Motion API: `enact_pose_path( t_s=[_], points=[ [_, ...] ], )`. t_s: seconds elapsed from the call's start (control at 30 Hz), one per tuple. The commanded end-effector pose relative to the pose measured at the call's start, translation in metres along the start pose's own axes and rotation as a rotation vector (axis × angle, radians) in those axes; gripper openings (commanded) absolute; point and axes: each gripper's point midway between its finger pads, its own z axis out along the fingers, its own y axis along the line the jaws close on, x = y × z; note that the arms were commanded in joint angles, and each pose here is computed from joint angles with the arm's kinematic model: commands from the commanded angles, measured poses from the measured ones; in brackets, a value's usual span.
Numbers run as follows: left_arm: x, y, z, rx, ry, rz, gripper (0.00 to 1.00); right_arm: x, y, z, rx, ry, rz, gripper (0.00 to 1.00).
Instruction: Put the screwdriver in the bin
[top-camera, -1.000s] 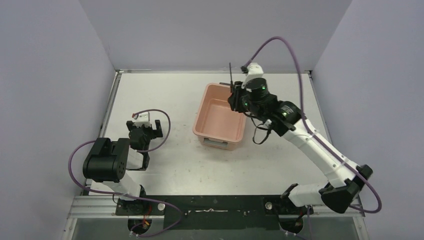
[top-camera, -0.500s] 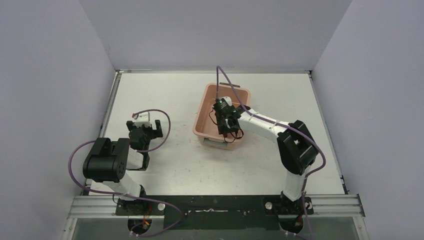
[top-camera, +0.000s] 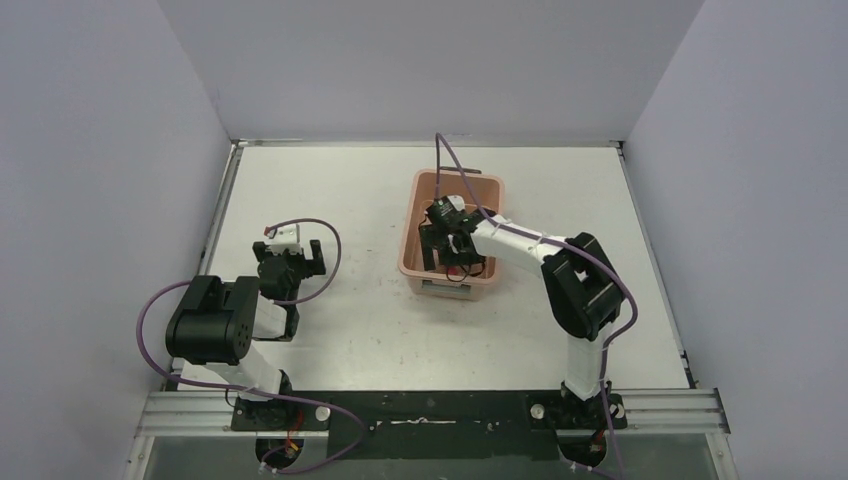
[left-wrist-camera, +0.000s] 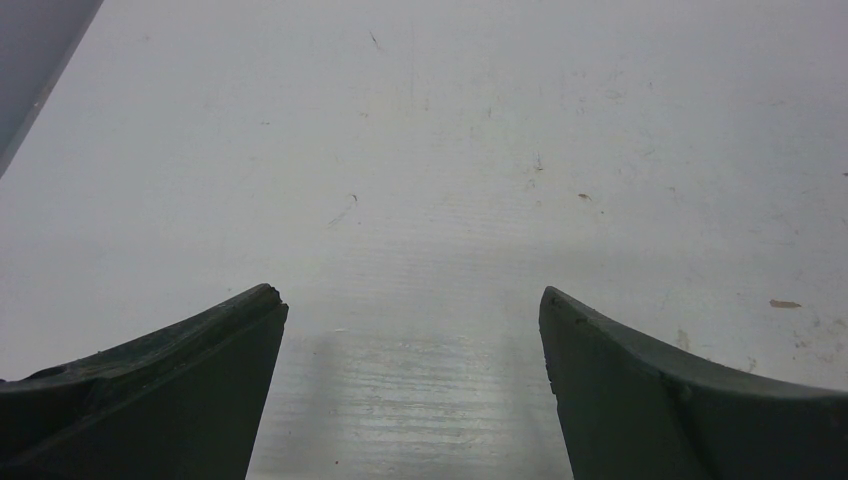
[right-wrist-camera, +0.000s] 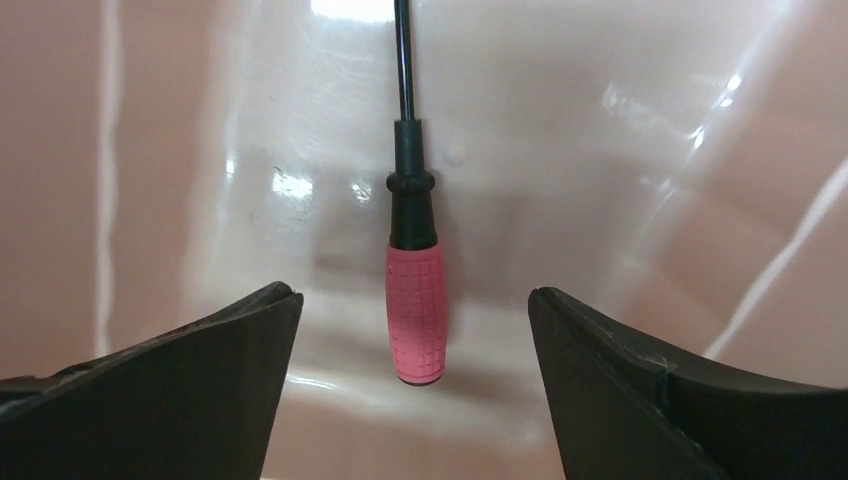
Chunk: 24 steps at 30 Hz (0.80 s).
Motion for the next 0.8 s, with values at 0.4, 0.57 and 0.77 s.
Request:
enact_pose_path(
  t_s=[0.4, 0.57, 0.77],
  points=[
    [-0.02, -0.003, 0.005, 0.007, -0.065, -0.007, 0.97, -0.142, -0.078, -0.209, 0.046, -0.667, 0.121, 1.0],
    [-0.02, -0.002, 0.005, 0.003, -0.063, -0.008, 0.97, -0.117, -0.173, -0.219, 0.18, -0.795, 0.276, 1.0],
    [-0.019, -0.001, 0.005, 0.001, -0.062, -0.006, 0.97, -0.054, -0.261, -0.197, 0.369, -0.911, 0.473, 1.0]
  ],
)
